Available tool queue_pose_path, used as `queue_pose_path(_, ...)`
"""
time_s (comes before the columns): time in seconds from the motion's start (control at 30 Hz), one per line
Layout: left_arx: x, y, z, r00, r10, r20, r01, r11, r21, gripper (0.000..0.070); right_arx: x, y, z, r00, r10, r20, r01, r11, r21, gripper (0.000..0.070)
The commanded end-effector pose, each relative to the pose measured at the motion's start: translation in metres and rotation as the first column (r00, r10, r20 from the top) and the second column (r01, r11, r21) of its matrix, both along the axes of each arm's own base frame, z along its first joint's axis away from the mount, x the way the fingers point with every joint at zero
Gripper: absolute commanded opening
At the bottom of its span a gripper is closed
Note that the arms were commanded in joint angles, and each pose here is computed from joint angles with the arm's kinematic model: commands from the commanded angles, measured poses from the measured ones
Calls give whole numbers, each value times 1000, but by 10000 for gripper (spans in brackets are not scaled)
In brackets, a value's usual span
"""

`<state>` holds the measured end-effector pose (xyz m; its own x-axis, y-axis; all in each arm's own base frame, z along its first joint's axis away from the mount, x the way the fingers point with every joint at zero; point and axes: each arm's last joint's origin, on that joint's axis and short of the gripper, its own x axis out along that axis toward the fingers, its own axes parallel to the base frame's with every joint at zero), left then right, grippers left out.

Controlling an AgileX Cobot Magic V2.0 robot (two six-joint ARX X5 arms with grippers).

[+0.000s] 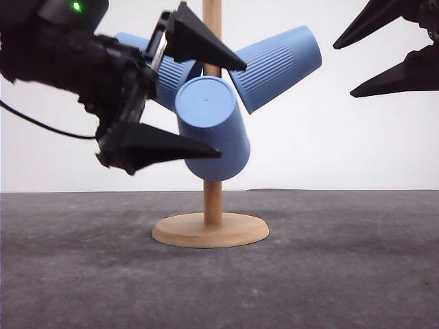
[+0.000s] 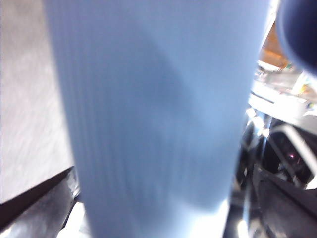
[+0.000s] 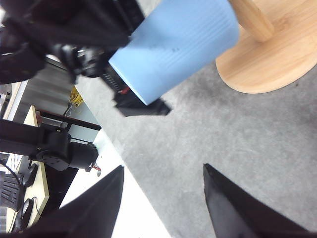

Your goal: Place three cups

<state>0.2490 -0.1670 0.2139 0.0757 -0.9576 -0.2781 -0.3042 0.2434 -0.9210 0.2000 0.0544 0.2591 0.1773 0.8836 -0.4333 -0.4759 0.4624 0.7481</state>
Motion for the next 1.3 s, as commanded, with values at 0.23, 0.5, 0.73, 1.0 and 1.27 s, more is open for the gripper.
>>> queue_pose_path(0.23,-53,33,32,963,-107,247,43,967,252,520,1,0,1,1000,-5,19,5,1000,-19,322)
queue_pose_path(0.5,-91,82,72,740,-105,664,-293,839,458,432,3,-1,-1,998,-40,44,44,995,-86,322)
queue_pose_path(0.73,-108,113,93,461,-263,848,-517,697,497,431,6,-5,-4,982,-58,179,105,958,-265,322)
queue_pose_path(1.0,-110,124,96,426,-294,856,-567,651,506,432,16,-14,-4,906,-80,415,321,771,-550,322)
queue_pose_path(1.27,-110,124,96,427,-294,855,-567,650,506,0,19,-18,-3,891,-101,442,366,734,-571,10)
